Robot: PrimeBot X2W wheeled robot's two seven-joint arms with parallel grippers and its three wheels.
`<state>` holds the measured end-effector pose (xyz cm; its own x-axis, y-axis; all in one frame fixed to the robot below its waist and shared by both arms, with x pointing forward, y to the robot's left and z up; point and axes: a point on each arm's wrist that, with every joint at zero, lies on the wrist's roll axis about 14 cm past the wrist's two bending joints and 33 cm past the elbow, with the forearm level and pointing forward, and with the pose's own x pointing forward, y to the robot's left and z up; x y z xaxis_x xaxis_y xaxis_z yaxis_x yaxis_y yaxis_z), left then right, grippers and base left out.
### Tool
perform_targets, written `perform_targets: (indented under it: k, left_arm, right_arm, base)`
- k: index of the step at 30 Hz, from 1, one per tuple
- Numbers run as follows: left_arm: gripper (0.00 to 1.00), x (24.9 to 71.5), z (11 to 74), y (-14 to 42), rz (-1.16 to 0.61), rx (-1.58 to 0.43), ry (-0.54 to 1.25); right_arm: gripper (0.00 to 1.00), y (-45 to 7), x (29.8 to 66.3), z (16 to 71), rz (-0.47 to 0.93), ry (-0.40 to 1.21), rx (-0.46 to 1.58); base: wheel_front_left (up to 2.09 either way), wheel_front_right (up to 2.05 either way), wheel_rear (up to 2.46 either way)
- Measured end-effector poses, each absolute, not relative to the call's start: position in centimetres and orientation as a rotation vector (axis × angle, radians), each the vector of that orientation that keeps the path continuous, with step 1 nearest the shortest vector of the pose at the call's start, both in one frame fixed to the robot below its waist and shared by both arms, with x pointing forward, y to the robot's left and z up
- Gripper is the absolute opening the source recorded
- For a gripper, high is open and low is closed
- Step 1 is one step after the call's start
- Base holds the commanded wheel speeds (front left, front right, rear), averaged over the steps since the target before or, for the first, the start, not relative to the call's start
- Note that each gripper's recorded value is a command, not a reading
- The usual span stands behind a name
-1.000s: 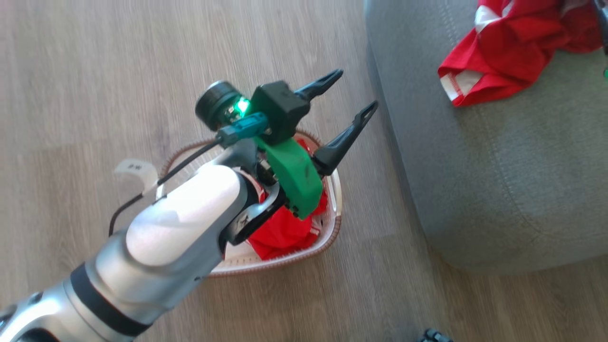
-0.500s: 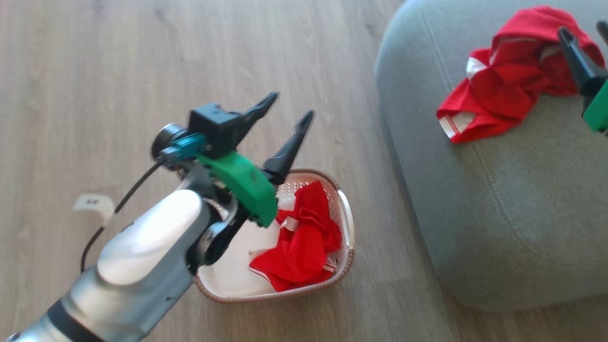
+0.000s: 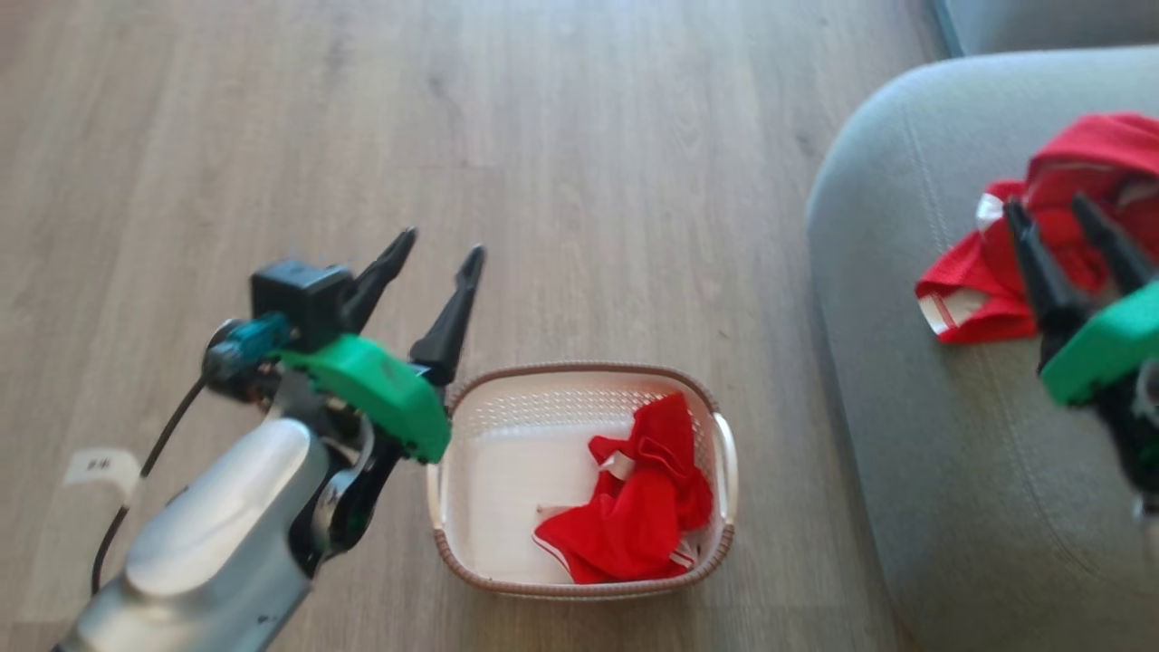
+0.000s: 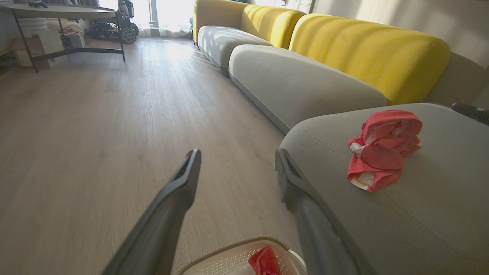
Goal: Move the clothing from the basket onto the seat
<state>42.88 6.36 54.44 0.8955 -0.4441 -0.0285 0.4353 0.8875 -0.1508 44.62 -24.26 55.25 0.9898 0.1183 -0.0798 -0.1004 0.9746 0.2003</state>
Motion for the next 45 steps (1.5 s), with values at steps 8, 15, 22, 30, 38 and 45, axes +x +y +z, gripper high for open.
perform_targets:
  k: [8, 15, 22, 30, 38, 45]
  left_arm:
    - [1.00, 41.0, 53.0, 12.5, -0.249, -0.168, 0.062]
    - [1.00, 39.0, 52.0, 16.0, -0.120, -0.184, 0.055]
    - [1.00, 37.2, 51.2, 18.4, -0.036, -0.179, 0.063]
    - [1.00, 35.3, 51.7, 19.8, 0.012, -0.154, 0.024]
    - [1.00, 34.5, 52.0, 20.6, 0.038, -0.120, -0.004]
    - [1.00, 33.8, 51.3, 19.9, 0.011, -0.104, 0.002]
  right_arm:
    - [1.00, -21.4, 42.1, 54.0, 0.124, 0.056, 0.235]
    - [1.00, -19.9, 39.7, 53.4, 0.113, 0.009, 0.283]
    - [1.00, -19.0, 38.0, 52.5, 0.107, 0.001, 0.304]
    - [1.00, -18.2, 36.9, 52.3, 0.099, -0.031, 0.334]
    - [1.00, -18.7, 36.3, 52.6, 0.081, -0.069, 0.332]
    - [1.00, -18.4, 36.1, 52.6, 0.086, -0.079, 0.329]
  base:
    - [0.00, 0.00, 0.00]
    - [0.00, 0.00, 0.00]
    - [0.00, 0.00, 0.00]
    - [0.00, 0.00, 0.00]
    - [0.00, 0.00, 0.00]
    - [0.00, 0.00, 0.00]
